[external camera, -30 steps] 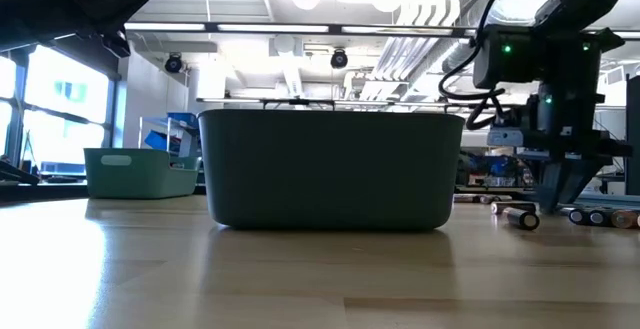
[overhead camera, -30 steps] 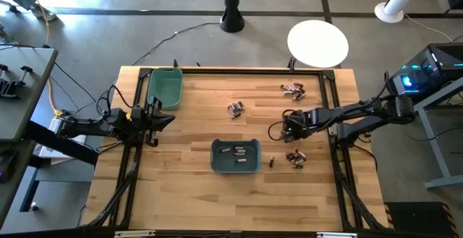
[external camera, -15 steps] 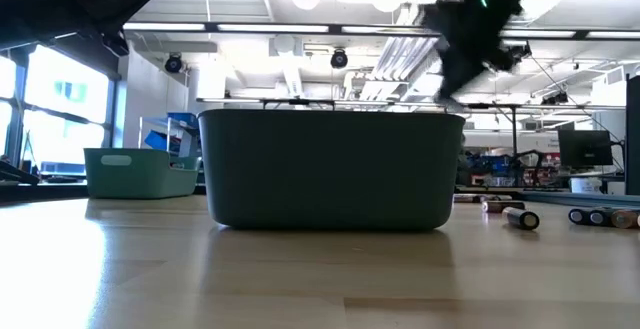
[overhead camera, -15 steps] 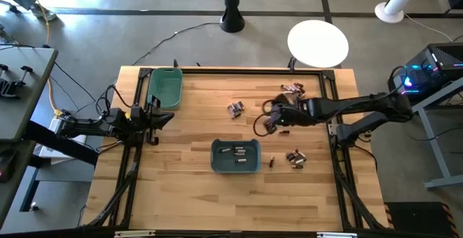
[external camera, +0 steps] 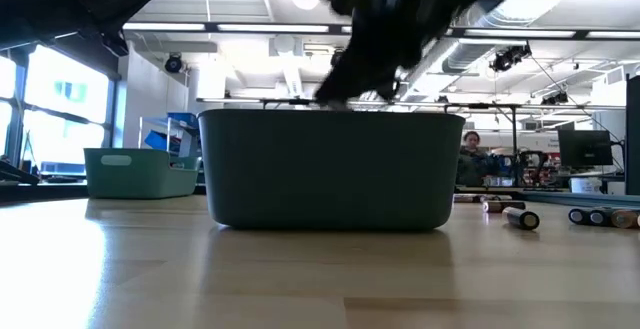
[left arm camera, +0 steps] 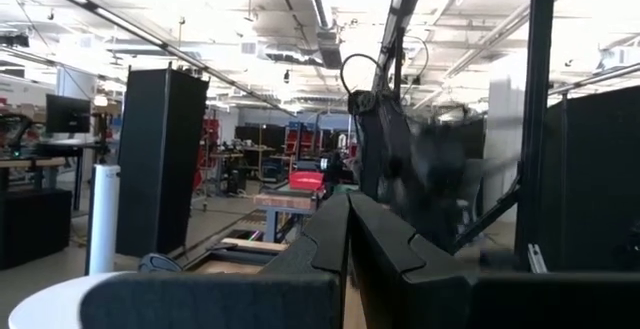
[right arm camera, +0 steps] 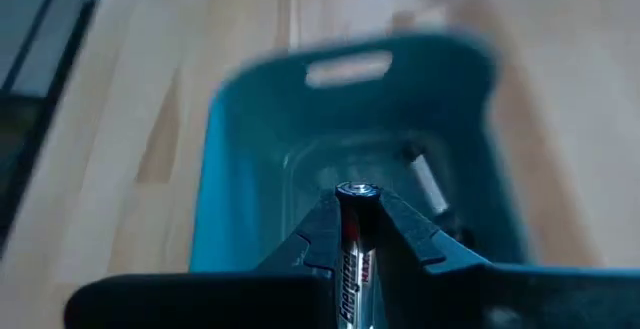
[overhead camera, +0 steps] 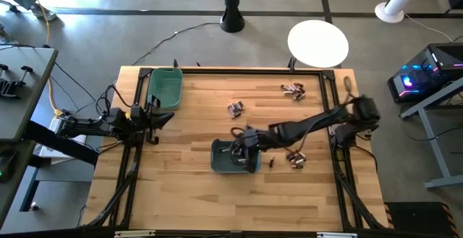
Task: Sort batteries
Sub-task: Put the silver battery into the blue bin
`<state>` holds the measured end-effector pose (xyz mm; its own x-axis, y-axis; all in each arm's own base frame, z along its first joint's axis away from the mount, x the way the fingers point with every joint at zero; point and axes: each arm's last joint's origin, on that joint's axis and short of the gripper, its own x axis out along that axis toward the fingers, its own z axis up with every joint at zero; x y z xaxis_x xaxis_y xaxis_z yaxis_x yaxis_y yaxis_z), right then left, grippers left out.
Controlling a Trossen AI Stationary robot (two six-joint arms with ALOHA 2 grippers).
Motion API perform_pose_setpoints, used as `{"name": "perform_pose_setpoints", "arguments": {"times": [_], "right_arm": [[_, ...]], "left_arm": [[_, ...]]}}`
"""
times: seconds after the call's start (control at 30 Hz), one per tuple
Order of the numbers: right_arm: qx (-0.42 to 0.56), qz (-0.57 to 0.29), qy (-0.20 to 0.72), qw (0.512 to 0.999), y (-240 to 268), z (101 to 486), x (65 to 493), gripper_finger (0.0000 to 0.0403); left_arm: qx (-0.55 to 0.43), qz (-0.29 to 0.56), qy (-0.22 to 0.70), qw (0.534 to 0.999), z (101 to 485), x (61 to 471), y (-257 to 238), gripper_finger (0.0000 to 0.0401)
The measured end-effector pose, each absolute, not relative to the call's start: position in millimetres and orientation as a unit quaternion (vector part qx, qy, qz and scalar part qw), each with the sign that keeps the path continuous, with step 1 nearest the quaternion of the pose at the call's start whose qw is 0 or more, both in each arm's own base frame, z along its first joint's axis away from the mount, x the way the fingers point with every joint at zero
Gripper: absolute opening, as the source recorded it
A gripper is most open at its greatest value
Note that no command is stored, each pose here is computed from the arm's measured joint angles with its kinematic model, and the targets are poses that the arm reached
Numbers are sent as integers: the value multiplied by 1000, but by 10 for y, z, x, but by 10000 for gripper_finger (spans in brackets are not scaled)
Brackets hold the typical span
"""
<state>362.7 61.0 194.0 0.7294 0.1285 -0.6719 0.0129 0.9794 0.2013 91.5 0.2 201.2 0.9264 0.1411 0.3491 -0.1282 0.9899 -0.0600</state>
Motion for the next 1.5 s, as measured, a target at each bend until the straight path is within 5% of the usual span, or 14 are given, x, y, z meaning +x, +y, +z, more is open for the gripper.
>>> {"name": "perform_pose_setpoints", "arguments": {"times": [0.5,0.83,1.2,1.5], "right_arm": [[99,79,447,886,560,1382,3728,24],[67,61,438,895,543,1402,3750,106],[2,73,464,883,569,2081,4003,155],[-64,-55,518,851,864,2738,3543,155]], "left_arm": [[-25,71,-205,976,2059,895,5,5],[-26,75,-206,975,2060,894,8,5],[-27,75,-205,975,2059,894,8,5],[-31,79,-199,976,2047,900,10,5]]}}
